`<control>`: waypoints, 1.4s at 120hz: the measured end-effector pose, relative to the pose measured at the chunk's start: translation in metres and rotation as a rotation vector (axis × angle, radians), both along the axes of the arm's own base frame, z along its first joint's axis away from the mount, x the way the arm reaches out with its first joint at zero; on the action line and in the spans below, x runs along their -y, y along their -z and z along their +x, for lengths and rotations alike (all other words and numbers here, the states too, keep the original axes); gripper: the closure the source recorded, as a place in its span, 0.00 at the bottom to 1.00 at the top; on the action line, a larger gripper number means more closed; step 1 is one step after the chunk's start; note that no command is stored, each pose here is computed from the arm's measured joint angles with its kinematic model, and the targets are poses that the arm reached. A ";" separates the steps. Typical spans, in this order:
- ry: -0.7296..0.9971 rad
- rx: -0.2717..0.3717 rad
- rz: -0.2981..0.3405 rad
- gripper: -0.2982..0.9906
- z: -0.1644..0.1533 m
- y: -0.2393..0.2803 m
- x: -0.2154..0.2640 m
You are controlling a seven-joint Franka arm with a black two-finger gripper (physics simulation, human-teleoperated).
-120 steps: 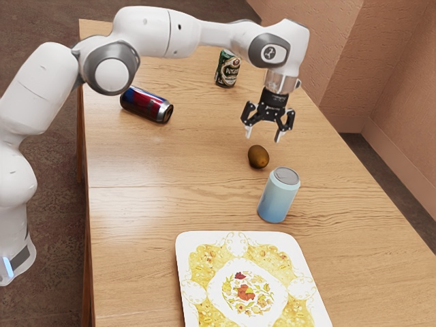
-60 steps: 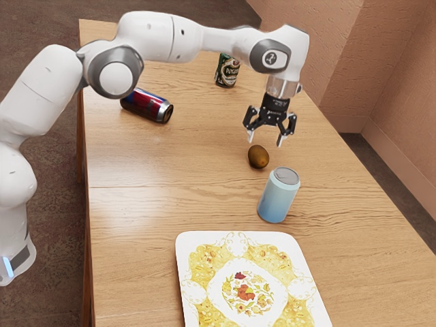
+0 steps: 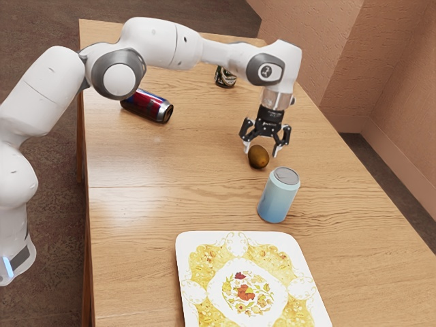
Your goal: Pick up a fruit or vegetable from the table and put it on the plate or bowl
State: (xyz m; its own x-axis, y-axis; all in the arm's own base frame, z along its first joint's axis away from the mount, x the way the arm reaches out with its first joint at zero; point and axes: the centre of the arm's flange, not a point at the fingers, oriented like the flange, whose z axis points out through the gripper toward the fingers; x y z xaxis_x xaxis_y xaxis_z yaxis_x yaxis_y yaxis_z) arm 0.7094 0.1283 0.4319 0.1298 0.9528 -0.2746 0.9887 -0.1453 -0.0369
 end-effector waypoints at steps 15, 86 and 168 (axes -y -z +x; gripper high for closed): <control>0.006 0.004 -0.010 0.23 0.003 0.008 0.003; 0.016 0.014 0.017 0.50 0.003 0.022 -0.010; 0.504 0.375 0.167 0.55 -0.046 -0.220 0.142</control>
